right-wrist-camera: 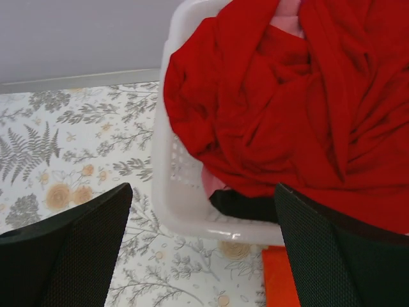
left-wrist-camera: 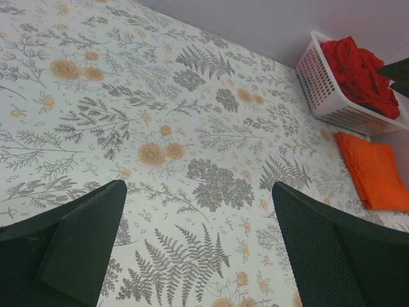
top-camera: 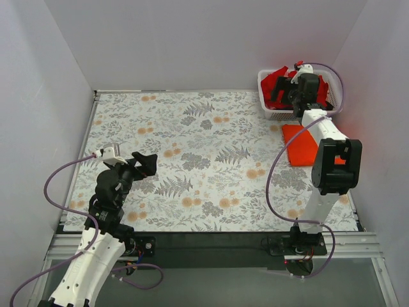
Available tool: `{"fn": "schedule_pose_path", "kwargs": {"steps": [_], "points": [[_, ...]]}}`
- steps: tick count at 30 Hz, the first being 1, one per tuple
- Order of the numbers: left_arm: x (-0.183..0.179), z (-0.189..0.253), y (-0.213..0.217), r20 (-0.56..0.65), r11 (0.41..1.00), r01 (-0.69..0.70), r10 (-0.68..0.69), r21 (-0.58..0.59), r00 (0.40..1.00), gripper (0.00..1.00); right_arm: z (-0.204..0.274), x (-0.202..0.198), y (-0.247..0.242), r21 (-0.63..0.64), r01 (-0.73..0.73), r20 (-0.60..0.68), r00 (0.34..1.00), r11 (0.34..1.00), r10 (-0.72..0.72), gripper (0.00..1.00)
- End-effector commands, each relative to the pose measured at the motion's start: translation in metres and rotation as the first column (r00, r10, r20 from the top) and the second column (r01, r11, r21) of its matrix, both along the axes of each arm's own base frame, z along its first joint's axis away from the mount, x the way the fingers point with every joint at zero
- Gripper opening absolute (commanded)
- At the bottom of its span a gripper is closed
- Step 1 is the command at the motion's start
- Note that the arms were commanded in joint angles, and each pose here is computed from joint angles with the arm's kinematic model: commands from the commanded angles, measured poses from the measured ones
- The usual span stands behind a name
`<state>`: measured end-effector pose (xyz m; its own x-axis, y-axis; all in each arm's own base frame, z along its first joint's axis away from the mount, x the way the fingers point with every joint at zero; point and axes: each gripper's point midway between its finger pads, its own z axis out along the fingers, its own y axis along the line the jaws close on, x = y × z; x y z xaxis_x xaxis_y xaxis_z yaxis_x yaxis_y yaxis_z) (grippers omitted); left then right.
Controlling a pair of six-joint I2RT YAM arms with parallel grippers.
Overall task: Fold and stack the t-shirts
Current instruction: Grab the tshirt from the pile
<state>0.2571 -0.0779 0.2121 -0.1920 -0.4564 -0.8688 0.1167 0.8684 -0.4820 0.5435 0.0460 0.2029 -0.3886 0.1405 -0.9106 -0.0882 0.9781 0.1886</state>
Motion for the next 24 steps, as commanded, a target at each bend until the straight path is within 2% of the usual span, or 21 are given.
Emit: {"fn": "schedule_pose_path", "kwargs": {"steps": [1, 2, 3, 5, 6, 12, 13, 15, 18, 19, 21, 22, 24], "points": [[0.000, 0.011, -0.005, 0.013, 1.000, 0.027, -0.027, 0.012, 1.000, 0.98, 0.021, 0.032, -0.006, 0.020, -0.012, 0.070, 0.997, 1.000, 0.011, 0.97], [0.000, 0.011, -0.004, 0.011, 1.000, 0.026, -0.026, 0.014, 1.000, 0.98, 0.004, 0.042, -0.004, 0.021, -0.019, 0.046, 0.999, 1.000, 0.018, 0.96], [0.001, 0.008, -0.005, 0.002, 0.999, 0.029, -0.029, 0.016, 1.000, 0.98, 0.013, 0.053, -0.018, 0.026, -0.009, 0.070, 0.998, 1.000, 0.007, 0.95], [0.002, 0.007, -0.006, -0.003, 0.999, 0.031, -0.031, 0.019, 1.000, 0.98, -0.007, 0.068, -0.023, 0.031, -0.004, 0.046, 0.999, 1.000, 0.002, 0.90], [0.002, 0.007, -0.006, -0.005, 0.999, 0.029, -0.029, 0.019, 1.000, 0.98, 0.000, 0.076, -0.024, 0.029, -0.005, 0.067, 0.998, 1.000, 0.003, 0.89], [0.005, 0.001, -0.007, -0.026, 0.999, 0.034, -0.033, 0.030, 0.999, 0.98, -0.037, 0.107, -0.030, -0.014, -0.002, 0.046, 0.999, 1.000, 0.002, 0.80], [0.005, 0.002, -0.007, -0.026, 0.999, 0.035, -0.034, 0.030, 0.999, 0.98, -0.034, 0.111, -0.030, -0.016, -0.004, 0.056, 0.998, 1.000, 0.005, 0.74], [0.006, 0.000, -0.007, -0.030, 0.999, 0.036, -0.035, 0.032, 0.999, 0.98, -0.042, 0.114, -0.030, -0.020, -0.010, 0.048, 0.999, 1.000, 0.011, 0.69], [0.007, -0.001, -0.008, -0.035, 0.999, 0.039, -0.038, 0.035, 0.999, 0.98, -0.046, 0.113, -0.029, -0.028, -0.025, 0.044, 0.999, 0.999, 0.026, 0.48], [0.007, -0.001, -0.009, -0.034, 0.998, 0.042, -0.041, 0.036, 0.999, 0.98, -0.047, 0.112, -0.027, -0.027, -0.032, 0.041, 0.999, 0.999, 0.033, 0.27], [0.007, 0.000, -0.009, -0.030, 0.998, 0.047, -0.046, 0.034, 0.999, 0.98, -0.043, 0.107, -0.024, -0.025, -0.051, 0.040, 0.998, 0.998, 0.052, 0.07], [0.007, -0.001, -0.009, -0.032, 0.998, 0.046, -0.044, 0.038, 0.998, 0.98, -0.038, 0.104, -0.022, -0.026, -0.059, 0.047, 0.997, 0.998, 0.060, 0.01], [0.006, 0.001, -0.009, -0.025, 0.998, 0.044, -0.043, 0.038, 0.999, 0.98, -0.019, 0.096, -0.019, -0.033, -0.075, 0.073, 0.994, 0.997, 0.077, 0.01]]}}
